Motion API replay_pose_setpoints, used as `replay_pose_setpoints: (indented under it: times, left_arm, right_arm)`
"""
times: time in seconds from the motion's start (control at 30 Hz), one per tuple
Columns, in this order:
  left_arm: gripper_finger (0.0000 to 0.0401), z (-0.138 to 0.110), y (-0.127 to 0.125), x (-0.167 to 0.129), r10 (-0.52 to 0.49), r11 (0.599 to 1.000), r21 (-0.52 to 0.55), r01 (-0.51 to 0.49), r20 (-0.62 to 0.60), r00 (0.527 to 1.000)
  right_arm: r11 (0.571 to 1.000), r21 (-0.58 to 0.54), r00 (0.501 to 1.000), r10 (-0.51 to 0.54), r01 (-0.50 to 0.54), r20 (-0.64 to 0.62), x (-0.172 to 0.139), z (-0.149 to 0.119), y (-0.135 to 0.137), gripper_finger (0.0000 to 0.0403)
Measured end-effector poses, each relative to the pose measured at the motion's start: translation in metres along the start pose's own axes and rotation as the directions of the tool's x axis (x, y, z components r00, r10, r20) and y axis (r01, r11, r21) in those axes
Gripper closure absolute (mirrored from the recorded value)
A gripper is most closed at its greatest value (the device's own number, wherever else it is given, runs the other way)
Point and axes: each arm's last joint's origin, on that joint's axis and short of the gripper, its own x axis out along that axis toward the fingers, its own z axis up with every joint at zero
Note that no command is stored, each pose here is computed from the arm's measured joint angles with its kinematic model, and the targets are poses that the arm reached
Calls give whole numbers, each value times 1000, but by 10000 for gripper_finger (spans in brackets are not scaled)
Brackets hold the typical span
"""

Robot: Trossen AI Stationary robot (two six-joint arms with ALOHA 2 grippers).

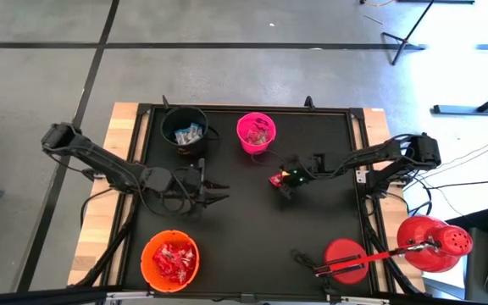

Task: Organize candy in baskets
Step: Put the red candy into the orange bucket

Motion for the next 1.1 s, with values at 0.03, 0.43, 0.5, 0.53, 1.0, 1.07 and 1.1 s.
replay_pose_setpoints:
  times: [0.03, 0.43, 0.5, 0.53, 1.0, 1.07, 1.1]
  left_arm:
    - [287, -1, 0, 1, 1, 1000, 1, -1, -5, 1000]
    - [286, -3, 0, 2, 13, 1000, 1, -13, -8, 1000]
    - [287, -3, 0, 2, 13, 1000, 1, -13, -8, 1000]
    - [287, -3, 0, 2, 13, 1000, 1, -13, -8, 1000]
    - [286, -3, 0, 2, 12, 1000, 3, -12, -12, 1000]
    - [287, -4, 0, 2, -3, 1000, 3, 3, -18, 1000]
    - [286, -4, 0, 2, -6, 1000, 4, 6, -20, 1000]
  right_arm:
    - [1000, -1, 1000, 13, -13, 8, 0, 1, 1, 400]
    - [974, -93, 968, 218, -207, 128, -3, 7, 32, 401]
    - [965, -116, 955, 252, -236, 155, -5, 8, 38, 401]
    - [960, -130, 948, 269, -249, 170, -5, 8, 41, 401]
    - [861, -278, 755, 507, -425, 416, -24, 24, 76, 400]
    - [839, -305, 718, 544, -451, 435, -27, 24, 83, 400]
    - [828, -319, 700, 561, -462, 442, -29, 23, 86, 400]
